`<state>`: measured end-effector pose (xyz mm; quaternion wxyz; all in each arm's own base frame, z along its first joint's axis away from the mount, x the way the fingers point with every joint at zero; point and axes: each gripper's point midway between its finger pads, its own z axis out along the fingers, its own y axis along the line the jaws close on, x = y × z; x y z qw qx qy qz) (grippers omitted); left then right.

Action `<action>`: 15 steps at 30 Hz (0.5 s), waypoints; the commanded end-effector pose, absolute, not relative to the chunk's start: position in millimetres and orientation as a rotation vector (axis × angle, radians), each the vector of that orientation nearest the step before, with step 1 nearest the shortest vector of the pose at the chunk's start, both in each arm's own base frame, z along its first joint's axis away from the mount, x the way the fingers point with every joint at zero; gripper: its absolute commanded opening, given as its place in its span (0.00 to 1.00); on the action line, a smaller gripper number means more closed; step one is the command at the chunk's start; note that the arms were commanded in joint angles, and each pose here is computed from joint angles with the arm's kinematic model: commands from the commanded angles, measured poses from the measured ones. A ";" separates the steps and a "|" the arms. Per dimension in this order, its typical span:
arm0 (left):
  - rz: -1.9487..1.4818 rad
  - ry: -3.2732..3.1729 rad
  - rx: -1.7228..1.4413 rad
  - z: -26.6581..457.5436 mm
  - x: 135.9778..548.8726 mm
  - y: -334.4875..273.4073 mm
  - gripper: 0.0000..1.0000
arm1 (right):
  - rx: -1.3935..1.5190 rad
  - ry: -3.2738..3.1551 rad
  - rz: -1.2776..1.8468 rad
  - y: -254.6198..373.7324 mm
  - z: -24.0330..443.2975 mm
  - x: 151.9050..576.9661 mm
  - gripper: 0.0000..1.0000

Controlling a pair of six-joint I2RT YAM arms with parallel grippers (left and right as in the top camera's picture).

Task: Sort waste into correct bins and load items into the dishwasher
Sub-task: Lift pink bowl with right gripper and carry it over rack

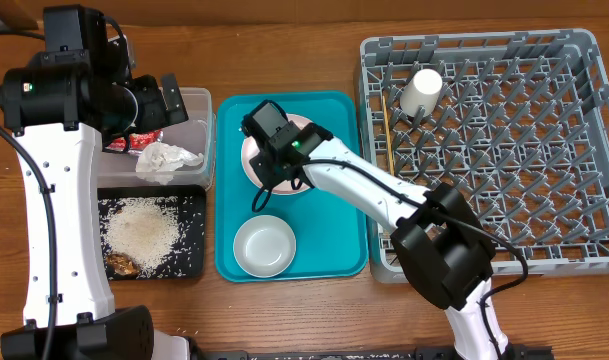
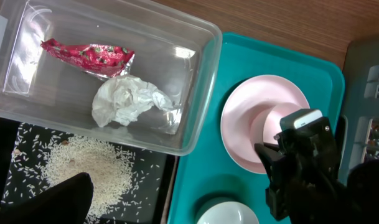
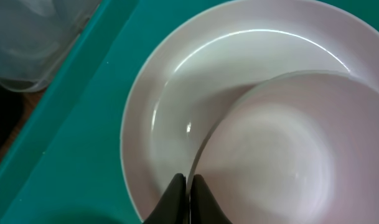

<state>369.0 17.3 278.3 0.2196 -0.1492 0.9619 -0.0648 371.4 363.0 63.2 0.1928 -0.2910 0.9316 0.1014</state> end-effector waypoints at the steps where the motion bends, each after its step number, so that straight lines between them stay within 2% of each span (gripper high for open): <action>1: -0.174 2.665 -0.431 275.9 370.3 17.9 1.00 | -0.797 2.500 0.440 377.9 133.8 371.9 0.04; 10: -0.174 2.665 -0.431 275.9 370.3 17.9 1.00 | -0.667 2.406 0.790 350.1 247.0 353.5 0.04; 15: -0.174 2.665 -0.431 275.9 370.3 17.9 1.00 | -0.593 2.380 0.993 306.4 287.1 356.6 0.04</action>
